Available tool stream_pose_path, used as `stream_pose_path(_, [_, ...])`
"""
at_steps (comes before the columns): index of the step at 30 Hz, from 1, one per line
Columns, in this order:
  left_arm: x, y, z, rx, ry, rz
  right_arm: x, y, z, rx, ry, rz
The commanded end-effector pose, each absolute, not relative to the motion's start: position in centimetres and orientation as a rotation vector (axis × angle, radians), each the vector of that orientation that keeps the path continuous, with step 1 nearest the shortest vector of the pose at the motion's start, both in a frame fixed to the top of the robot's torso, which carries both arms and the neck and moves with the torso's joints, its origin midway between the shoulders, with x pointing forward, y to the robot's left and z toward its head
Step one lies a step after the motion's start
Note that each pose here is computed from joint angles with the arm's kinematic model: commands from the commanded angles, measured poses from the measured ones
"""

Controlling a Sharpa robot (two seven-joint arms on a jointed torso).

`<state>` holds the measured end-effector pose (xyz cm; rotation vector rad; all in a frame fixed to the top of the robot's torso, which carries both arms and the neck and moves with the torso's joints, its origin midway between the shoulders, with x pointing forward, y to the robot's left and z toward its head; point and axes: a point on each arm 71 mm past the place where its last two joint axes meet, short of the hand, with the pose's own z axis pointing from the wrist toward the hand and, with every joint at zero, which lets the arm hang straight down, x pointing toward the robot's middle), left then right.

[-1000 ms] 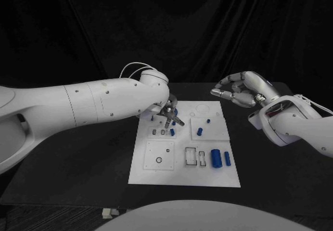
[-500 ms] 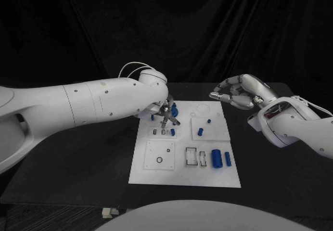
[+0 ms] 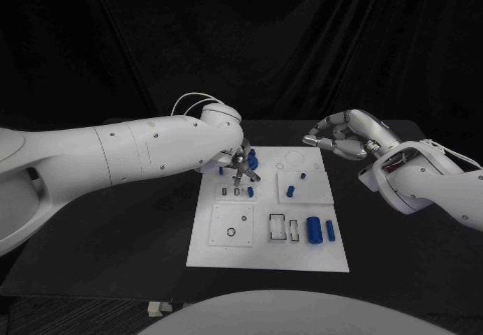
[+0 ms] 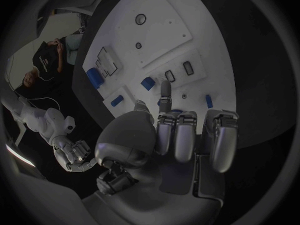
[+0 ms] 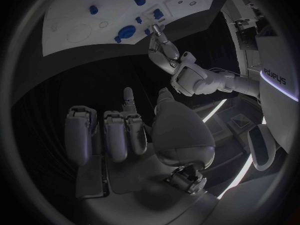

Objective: Assemble the parts on the task board

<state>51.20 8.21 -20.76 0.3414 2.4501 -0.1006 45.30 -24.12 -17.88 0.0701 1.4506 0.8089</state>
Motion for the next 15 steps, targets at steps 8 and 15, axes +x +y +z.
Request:
stream_pose_path(8, [51.02,7.69,-21.29,0.332,2.451,-0.142,45.37,-24.07,-18.16,0.075,1.470,0.795])
stream_pose_path(15, [50.88,7.70,-21.79,0.338,2.467,-0.137,45.40,-24.03,-18.21,0.074,1.474,0.795])
